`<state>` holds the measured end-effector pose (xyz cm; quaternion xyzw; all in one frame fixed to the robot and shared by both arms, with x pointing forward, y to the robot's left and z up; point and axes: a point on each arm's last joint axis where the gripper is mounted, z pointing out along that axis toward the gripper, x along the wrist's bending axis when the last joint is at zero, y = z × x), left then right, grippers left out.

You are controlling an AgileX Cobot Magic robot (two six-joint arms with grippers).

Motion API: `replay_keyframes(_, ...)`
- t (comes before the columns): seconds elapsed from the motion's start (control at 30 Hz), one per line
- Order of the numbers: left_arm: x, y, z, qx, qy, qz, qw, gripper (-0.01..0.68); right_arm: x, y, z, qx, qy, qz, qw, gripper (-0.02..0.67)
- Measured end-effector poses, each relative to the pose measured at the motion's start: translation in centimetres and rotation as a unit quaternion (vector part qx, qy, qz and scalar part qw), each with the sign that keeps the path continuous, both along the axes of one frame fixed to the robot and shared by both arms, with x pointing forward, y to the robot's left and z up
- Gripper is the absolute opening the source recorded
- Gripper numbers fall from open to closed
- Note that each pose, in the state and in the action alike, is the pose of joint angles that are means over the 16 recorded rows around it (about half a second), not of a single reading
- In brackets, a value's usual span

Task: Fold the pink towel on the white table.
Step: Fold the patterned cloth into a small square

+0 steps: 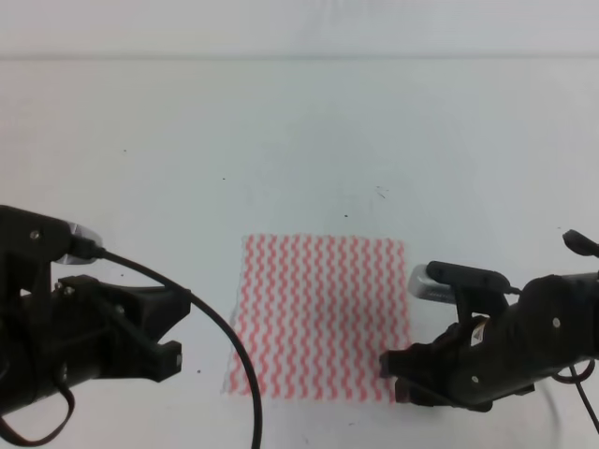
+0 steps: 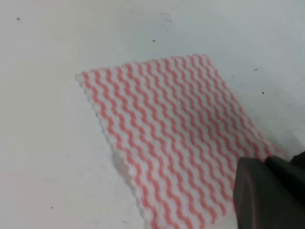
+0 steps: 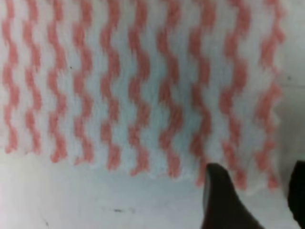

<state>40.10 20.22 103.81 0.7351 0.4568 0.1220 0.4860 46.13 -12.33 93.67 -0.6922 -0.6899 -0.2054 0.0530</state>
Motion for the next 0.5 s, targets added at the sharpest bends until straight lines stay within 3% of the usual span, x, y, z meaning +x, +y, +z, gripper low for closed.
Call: replay_keyframes(0.5,0.00,0.00,0.00,0.000,0.000,0.000,1.000,-0.003,0.03,0.19,-0.27,0.006,0.010,-0.001,1.000,0.268)
